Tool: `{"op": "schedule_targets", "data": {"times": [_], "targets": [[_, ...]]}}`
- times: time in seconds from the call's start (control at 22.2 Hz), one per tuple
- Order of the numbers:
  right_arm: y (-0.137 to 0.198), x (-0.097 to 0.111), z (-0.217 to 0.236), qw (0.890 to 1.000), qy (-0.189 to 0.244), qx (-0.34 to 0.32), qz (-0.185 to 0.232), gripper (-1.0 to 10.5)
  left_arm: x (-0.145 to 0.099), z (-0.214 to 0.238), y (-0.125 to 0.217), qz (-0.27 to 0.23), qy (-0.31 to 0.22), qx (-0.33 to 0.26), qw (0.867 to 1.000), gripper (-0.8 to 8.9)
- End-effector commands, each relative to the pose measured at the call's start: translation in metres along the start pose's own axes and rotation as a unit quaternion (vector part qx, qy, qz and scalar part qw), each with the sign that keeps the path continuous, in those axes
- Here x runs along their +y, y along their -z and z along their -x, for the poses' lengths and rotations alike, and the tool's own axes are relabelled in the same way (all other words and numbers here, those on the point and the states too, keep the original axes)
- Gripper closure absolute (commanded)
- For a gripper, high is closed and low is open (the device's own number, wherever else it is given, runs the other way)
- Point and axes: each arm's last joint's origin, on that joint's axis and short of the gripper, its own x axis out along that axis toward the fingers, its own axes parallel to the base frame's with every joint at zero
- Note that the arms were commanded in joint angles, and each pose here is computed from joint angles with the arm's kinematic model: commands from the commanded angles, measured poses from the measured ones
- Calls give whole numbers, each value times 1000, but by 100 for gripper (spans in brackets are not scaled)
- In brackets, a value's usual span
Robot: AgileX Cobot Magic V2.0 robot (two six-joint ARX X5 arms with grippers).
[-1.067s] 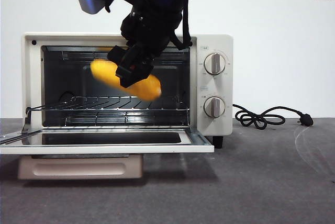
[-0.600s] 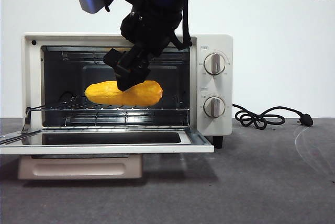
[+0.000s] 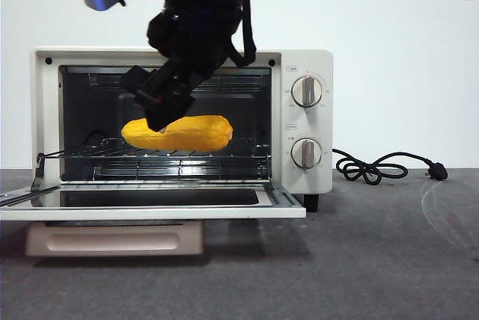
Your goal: Take the corn from the table,put the corn in the oven
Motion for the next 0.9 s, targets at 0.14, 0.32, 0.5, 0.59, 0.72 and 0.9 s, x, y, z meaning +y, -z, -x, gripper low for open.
{"op": "schedule_targets", "data": {"times": [0.14,0.32,0.5,0.59,0.72,0.9], "targets": [[-9,9,16,999,-18,3,-31,601,-6,-16,-10,-38,0,-5,999,819],[-14,13,37,998,-37,7,-54,605,-13,-34,-17,-73,1,6,997,820],[-14,10,64,996,-53,16,-67,715,-19,-52,-22,-88,2,18,996,822],[-13,6,78,995,-63,18,-73,787,-22,-60,-24,-89,6,21,996,822],[-11,1,101,992,-82,12,-93,829,-26,-71,-26,-92,34,25,995,822],[-6,-10,132,984,-121,-11,-128,887,-27,-86,-28,-84,62,35,994,822]]}}
